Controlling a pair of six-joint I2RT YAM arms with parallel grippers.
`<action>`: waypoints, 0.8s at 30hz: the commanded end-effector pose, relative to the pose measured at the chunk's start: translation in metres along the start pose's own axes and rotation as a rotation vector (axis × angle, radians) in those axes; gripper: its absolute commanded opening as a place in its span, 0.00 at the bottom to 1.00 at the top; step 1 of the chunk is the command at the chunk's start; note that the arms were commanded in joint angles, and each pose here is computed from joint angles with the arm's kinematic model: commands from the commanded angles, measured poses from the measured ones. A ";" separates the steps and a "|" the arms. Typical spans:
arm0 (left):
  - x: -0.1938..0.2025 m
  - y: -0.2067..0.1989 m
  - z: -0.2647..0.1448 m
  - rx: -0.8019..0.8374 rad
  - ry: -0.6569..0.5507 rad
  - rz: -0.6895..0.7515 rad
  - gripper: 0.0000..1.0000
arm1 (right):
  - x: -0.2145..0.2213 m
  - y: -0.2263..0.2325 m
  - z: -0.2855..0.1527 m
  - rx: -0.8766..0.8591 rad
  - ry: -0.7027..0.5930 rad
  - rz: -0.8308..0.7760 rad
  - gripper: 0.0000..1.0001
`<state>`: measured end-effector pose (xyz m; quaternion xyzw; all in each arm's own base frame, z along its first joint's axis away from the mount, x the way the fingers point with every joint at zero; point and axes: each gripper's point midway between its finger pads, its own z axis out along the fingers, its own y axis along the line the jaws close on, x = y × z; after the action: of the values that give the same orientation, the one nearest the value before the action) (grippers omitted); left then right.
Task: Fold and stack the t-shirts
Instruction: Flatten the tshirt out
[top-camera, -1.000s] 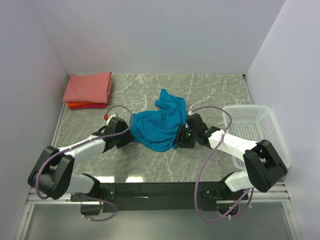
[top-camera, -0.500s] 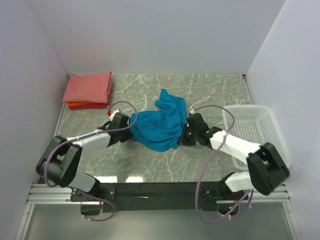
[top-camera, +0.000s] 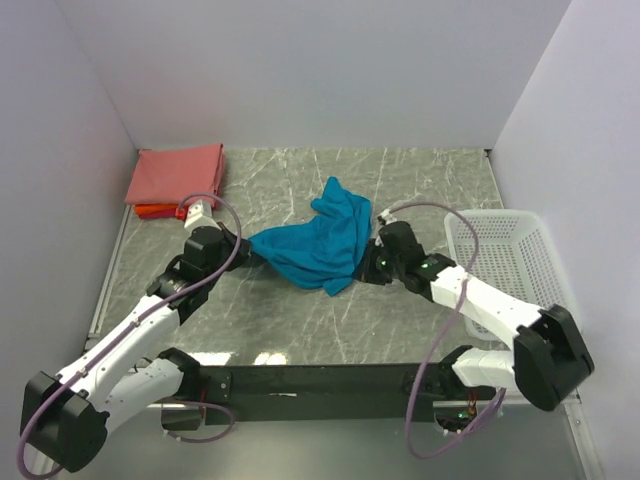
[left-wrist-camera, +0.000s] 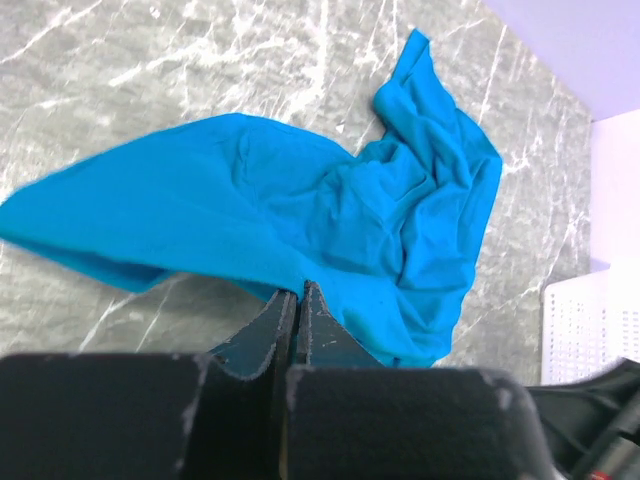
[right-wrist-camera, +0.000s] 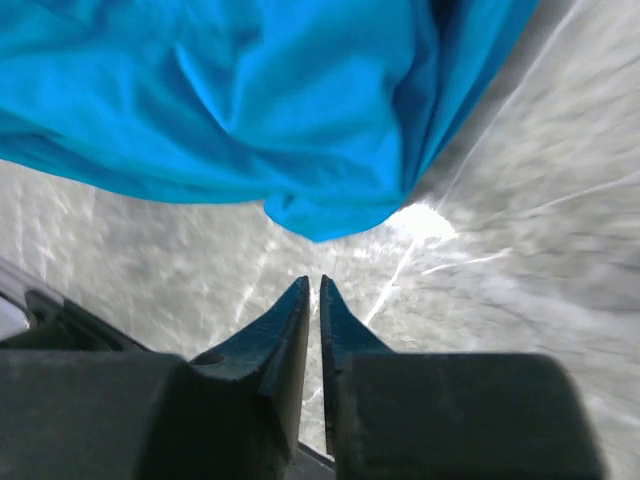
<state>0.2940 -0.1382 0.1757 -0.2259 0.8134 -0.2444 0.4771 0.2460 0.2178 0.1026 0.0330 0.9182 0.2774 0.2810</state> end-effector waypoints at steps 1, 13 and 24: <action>0.003 -0.002 -0.007 0.010 0.017 -0.005 0.01 | 0.024 0.012 0.018 -0.062 0.089 0.023 0.17; 0.014 0.007 -0.009 0.002 0.042 0.004 0.01 | 0.031 0.004 0.061 0.023 0.093 0.101 0.48; 0.013 0.014 -0.008 -0.032 0.031 0.008 0.01 | 0.031 0.004 0.078 0.029 0.099 0.099 0.25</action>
<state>0.2785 -0.1358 0.1552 -0.2224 0.8334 -0.2318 0.4497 0.2456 0.2582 0.0246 0.0632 0.9408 0.2715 0.1928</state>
